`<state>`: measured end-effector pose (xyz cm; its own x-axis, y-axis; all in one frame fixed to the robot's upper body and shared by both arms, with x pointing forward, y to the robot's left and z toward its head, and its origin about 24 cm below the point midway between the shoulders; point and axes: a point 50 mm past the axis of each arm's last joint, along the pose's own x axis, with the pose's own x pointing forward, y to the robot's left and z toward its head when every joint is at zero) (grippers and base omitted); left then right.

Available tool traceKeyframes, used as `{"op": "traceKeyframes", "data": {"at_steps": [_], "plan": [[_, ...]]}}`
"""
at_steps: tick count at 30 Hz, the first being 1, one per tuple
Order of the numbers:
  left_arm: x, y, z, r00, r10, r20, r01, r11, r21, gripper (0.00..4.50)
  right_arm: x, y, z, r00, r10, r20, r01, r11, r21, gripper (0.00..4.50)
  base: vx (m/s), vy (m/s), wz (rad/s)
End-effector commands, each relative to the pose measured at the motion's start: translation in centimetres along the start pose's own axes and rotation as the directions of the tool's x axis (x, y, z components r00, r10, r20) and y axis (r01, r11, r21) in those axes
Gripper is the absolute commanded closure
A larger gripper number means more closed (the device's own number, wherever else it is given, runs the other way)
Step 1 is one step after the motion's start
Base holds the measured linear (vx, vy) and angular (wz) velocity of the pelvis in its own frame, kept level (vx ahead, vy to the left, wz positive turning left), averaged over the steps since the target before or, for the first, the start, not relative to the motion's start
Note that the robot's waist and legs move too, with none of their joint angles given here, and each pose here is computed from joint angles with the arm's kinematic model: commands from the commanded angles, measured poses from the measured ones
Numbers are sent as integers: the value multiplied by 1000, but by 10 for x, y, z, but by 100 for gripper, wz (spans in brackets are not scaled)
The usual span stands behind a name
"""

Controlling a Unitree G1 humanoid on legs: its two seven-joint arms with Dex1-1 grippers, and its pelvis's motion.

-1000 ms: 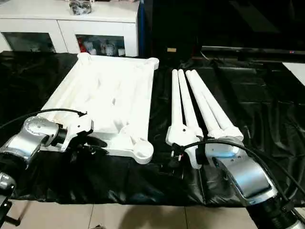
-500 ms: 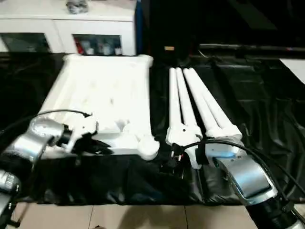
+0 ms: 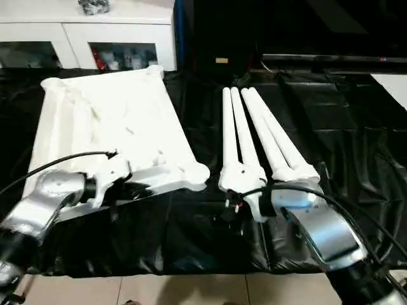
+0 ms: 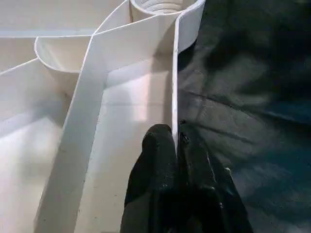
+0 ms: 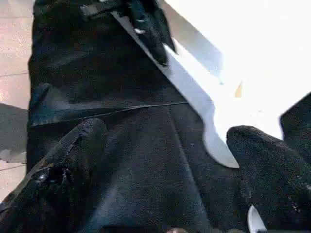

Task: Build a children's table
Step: Move table base

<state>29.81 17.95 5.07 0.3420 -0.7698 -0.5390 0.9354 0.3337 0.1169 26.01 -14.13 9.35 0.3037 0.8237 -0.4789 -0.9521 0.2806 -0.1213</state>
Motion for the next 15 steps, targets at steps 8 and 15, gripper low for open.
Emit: {"op": "traceKeyframes", "data": {"at_steps": [8, 15], "plan": [[-19, 14, 6, 993, 114, 15, -114, 993, 39, 369, -3, -9, 7, 998, -61, 31, 61, 998, -9, 0, 0, 0, 0], [-49, 25, 29, 979, 161, 125, -162, 987, -4, 369, 4, -44, 15, 953, -304, -16, 301, 936, 184, 0, 0, 0, 0]]}}
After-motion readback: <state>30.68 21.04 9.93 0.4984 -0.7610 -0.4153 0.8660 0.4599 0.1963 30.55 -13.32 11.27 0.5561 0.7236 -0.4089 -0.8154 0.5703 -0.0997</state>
